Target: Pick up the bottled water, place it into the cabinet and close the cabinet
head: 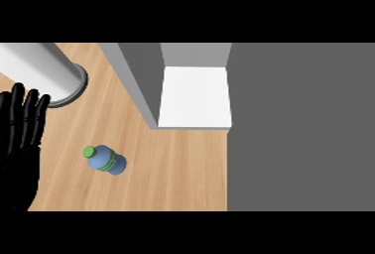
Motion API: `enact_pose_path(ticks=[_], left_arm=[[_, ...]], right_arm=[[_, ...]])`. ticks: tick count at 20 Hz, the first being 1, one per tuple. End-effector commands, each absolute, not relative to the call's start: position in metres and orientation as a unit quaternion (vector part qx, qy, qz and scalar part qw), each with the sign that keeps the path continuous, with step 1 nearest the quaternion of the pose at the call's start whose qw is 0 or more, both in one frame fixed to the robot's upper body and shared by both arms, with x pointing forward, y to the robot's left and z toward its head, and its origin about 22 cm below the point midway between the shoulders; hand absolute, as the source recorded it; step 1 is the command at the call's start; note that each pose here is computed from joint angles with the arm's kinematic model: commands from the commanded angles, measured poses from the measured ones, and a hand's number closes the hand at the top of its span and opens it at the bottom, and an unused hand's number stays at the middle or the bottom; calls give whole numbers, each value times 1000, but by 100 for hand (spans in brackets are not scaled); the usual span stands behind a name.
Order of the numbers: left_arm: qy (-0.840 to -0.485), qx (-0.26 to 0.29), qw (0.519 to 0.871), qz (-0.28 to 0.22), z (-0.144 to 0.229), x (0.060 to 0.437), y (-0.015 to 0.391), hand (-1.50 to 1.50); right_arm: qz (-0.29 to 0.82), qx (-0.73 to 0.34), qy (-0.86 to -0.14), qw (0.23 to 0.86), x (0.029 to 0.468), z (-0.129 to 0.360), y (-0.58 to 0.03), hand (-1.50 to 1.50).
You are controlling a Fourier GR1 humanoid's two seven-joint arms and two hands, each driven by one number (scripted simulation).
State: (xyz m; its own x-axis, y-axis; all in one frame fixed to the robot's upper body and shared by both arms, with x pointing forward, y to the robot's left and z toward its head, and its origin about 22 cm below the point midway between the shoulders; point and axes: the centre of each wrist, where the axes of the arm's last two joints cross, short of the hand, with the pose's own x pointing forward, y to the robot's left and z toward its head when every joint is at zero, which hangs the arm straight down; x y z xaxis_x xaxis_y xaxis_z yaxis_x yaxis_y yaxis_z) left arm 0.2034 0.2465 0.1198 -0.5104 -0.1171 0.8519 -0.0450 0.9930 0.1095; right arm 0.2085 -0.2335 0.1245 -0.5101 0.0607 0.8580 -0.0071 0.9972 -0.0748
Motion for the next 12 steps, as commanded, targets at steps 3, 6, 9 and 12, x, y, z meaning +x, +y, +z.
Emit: enact_pose_path(ticks=[3, 6, 9, 12], left_arm=[[-863, 71, 501, 0, 136, 191, 219, -150], [-862, 104, 496, 20, 132, 185, 186, -150], [-797, -16, 599, 78, 126, 181, 175, -150], [-797, -25, 595, 99, 139, 154, 157, -150]], right_arm=[[40, -19, -858, 512, 169, 123, -245, -150], [41, -29, -848, 528, 152, 122, -257, -150], [37, 109, -815, 567, 157, 114, -230, -150], [42, 108, -809, 576, 139, 126, -247, -150]])
